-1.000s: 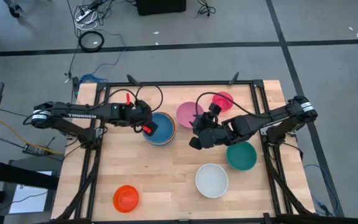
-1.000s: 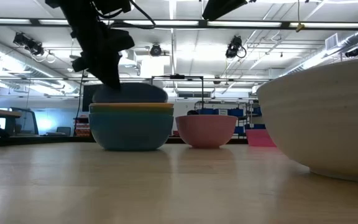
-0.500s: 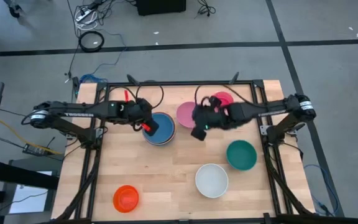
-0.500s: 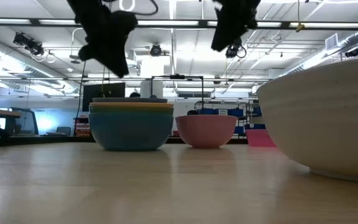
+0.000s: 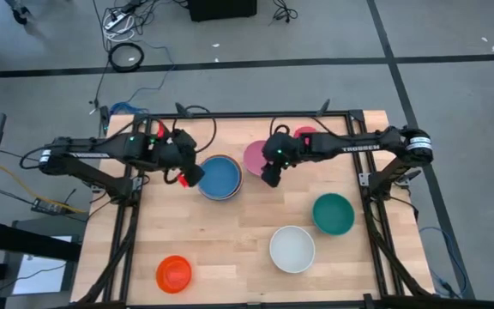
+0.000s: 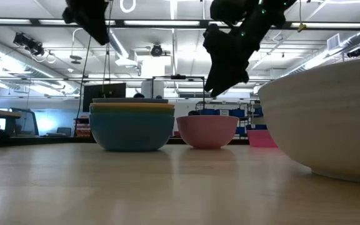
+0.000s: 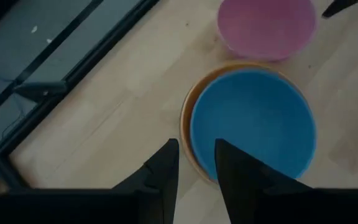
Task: Nest bowls inside each other
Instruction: Stack the pink bowl into the dark blue bowl
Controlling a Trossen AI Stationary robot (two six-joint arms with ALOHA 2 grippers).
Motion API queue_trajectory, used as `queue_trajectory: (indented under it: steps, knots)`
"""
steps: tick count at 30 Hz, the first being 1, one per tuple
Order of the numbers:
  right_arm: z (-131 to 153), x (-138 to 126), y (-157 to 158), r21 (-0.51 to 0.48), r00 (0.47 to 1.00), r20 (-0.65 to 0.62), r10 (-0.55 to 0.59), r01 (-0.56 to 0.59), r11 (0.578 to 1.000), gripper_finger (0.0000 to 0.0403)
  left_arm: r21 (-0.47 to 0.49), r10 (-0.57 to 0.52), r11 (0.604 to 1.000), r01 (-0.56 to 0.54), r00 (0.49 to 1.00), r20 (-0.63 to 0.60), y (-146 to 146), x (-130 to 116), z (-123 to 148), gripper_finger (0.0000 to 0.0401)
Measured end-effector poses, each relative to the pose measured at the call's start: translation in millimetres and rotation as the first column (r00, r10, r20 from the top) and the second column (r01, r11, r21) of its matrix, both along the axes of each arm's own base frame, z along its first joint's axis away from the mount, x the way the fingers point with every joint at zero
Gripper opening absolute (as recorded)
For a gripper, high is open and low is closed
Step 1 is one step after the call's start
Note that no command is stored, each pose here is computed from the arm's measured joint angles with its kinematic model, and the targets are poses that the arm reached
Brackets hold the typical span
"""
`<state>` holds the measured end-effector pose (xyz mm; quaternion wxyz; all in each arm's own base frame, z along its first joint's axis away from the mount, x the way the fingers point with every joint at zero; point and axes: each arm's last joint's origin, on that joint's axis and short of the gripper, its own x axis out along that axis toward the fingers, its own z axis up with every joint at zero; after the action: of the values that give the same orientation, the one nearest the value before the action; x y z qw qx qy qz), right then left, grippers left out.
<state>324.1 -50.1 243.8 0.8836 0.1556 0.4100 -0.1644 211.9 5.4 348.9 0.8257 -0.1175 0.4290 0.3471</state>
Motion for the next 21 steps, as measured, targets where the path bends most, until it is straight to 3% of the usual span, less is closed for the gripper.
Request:
queue_trajectory:
  steps: [3, 7, 12, 16, 21]
  knots:
    - [-8.6, 1.0, 4.1, 0.03, 0.998, 0.045, 0.052, -0.053, 0.998, 0.0187, -0.004, -0.005, 1.0, 0.004, 0.998, -0.068, -3.7, -6.3, -3.2, 0.0112]
    - [-23.3, -2.6, 14.1, -0.006, 0.993, 0.02, 0.113, -0.113, 0.994, 0.0186, -0.011, -0.043, 0.999, 0.042, 0.985, -0.168, -10.2, -14.5, -6.6, 0.0112]
    - [-30.3, -4.6, 19.4, -0.125, 0.987, -0.017, 0.158, -0.159, 0.979, 0.0186, -0.092, -0.211, 0.977, 0.193, 0.939, -0.273, -23.4, -21.4, -9.4, 0.0113]
    - [-32.9, -5.0, 19.1, -0.198, 0.982, -0.033, 0.185, -0.188, 0.962, 0.0185, -0.107, -0.228, 0.973, 0.206, 0.934, -0.274, -30.4, -23.2, -9.9, 0.0113]
    - [-40.1, -8.7, 18.2, -0.201, 0.979, -0.057, 0.197, -0.204, 0.958, 0.0185, -0.115, -0.222, 0.973, 0.198, 0.943, -0.249, -37.7, -23.8, -9.8, 0.0113]
